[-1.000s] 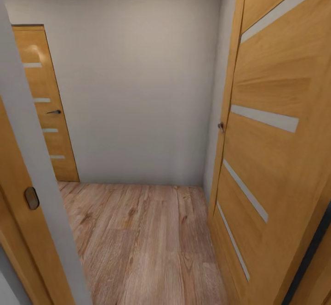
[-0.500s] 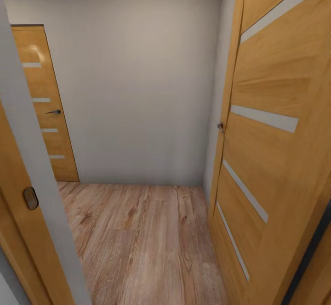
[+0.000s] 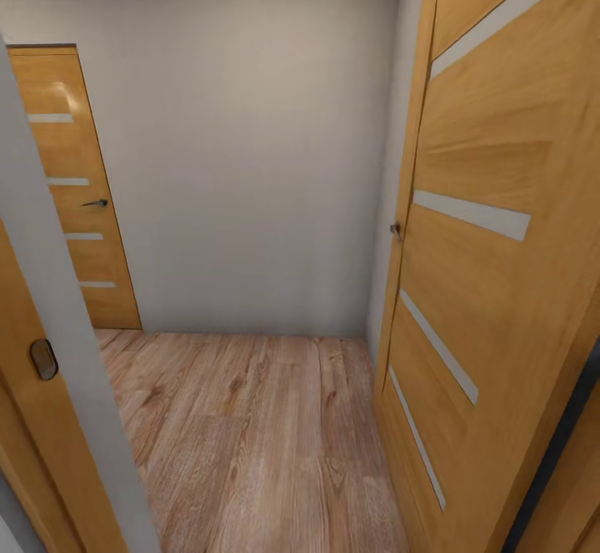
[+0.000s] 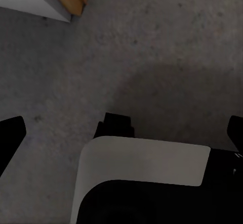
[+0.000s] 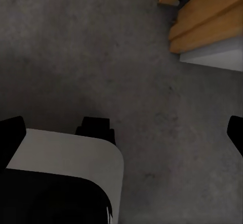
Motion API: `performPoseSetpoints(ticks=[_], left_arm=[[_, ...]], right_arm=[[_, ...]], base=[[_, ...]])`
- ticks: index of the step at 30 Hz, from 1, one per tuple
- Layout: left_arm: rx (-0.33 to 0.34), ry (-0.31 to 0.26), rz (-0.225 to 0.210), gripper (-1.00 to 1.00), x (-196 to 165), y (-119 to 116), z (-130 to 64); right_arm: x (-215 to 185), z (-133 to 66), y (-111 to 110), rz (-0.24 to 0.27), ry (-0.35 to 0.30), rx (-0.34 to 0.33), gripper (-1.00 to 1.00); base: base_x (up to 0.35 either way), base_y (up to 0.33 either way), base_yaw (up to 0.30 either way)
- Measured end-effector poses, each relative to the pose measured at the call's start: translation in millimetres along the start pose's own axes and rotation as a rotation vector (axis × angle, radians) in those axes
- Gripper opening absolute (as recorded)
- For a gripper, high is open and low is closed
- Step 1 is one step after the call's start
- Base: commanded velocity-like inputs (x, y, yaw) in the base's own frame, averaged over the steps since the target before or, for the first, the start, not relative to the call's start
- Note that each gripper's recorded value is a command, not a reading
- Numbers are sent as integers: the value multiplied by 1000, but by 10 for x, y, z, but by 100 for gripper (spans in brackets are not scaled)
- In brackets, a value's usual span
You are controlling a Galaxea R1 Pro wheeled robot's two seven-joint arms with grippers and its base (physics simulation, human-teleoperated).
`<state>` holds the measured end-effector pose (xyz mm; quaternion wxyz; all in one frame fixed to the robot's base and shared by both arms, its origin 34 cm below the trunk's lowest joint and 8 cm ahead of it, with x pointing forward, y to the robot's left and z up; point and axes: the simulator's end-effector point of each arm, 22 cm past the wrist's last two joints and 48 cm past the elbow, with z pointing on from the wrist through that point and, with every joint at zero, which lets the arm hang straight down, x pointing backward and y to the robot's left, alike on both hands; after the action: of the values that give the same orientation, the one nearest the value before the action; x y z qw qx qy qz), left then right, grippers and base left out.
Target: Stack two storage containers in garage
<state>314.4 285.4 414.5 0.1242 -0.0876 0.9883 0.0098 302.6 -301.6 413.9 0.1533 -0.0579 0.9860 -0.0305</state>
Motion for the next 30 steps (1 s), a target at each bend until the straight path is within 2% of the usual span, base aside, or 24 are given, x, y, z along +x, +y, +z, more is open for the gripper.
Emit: performPoseSetpoints(ticks=[6,22,30], left_arm=[[0,0,0,100,0,-1,-1],[-1,-1,0,100,-2,11,-2],[-1,0,0,100,-2,11,0]], right_arm=[[-1,0,14,0,0,-1,100],[-2,-2,18,0,0,-1,100],[-3,1,38,1,0,-4,100]], base=[[61,0,0],[303,0,0],[119,0,0]])
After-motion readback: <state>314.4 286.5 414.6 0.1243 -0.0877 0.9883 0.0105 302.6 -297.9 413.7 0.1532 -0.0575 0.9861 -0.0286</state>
